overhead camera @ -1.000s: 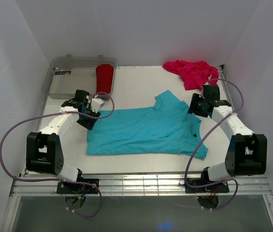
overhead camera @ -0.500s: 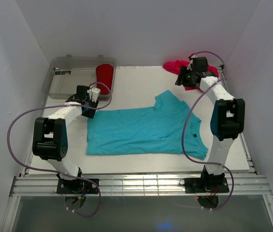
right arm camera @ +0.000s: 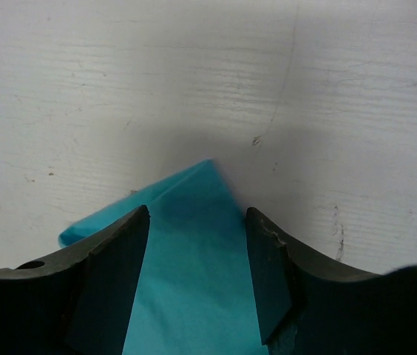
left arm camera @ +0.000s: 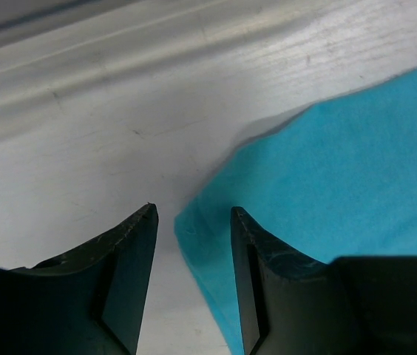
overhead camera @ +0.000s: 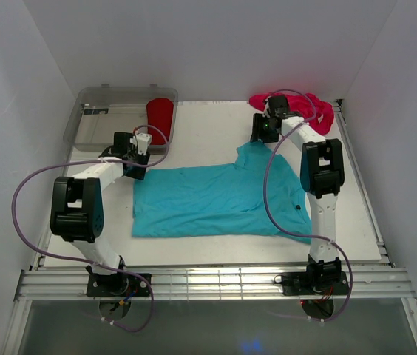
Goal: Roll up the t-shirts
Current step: Fold the T-shirt at the center of the board.
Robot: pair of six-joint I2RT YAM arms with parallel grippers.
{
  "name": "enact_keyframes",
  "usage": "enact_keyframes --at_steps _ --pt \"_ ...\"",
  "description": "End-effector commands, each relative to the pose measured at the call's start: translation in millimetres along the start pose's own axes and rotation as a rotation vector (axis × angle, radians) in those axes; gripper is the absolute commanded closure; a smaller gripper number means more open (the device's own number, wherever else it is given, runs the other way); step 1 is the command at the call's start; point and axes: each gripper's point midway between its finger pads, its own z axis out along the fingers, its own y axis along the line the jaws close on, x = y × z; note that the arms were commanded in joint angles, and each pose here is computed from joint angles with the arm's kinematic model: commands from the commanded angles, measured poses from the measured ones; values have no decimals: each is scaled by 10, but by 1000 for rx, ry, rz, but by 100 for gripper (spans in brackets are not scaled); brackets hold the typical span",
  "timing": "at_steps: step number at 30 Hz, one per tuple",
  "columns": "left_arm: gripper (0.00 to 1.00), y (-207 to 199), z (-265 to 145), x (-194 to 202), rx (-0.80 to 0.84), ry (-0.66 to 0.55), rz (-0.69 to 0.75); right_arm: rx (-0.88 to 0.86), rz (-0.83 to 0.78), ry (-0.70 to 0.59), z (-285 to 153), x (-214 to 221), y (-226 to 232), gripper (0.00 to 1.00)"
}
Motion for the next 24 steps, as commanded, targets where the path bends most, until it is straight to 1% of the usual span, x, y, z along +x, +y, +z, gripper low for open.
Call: enact_keyframes --at_steps 1,3,4,5,6,8,9,10,11,12,13,16,17,19,20,21,22,23,24 --pt "45 -185 -26 -14 105 -37 9 45 -15 53 41 212 -89 39" --pt "49 -209 12 15 117 -29 8 45 -14 76 70 271 -98 42" --pt "50 -211 24 16 119 -28 11 44 -15 83 75 291 -101 47" --pt "53 -220 37 31 123 -24 11 40 -16 89 82 318 -76 50" --pt "58 -222 58 45 124 -20 13 34 -16 102 95 376 -76 52" --pt "65 -230 69 60 128 -15 14 15 -13 112 102 419 -33 63" --pt "72 -233 71 63 130 -16 17 -7 -12 113 88 418 8 68" --pt "76 -243 72 75 135 -14 19 -6 -7 117 91 448 4 81" --pt "82 -252 66 78 140 -15 20 -8 0 104 47 406 23 90" --pt "89 -251 56 68 140 -20 24 -12 0 99 22 391 36 92" --pt "100 -252 31 50 142 -29 32 -21 2 96 -3 390 63 92" --pt "100 -261 -24 46 150 -47 67 -44 -6 56 -196 244 142 92" --pt "100 -263 -37 77 149 -45 76 -51 -10 17 -367 117 188 92" --pt "100 -256 -85 82 144 -54 93 -52 -17 -13 -560 58 222 92" --pt "100 -263 -158 49 150 -77 117 -59 -22 -37 -771 68 257 92" --pt "100 -292 -188 101 161 -75 128 -68 -25 -76 -870 26 286 92" --pt "100 -305 -222 91 168 -88 142 -71 -24 -91 -954 58 300 92" --pt "100 -302 -297 46 167 -115 160 -70 -20 -100 -1116 178 293 92" --pt "100 -301 -317 65 163 -116 165 -69 -14 -128 -1189 182 294 92"
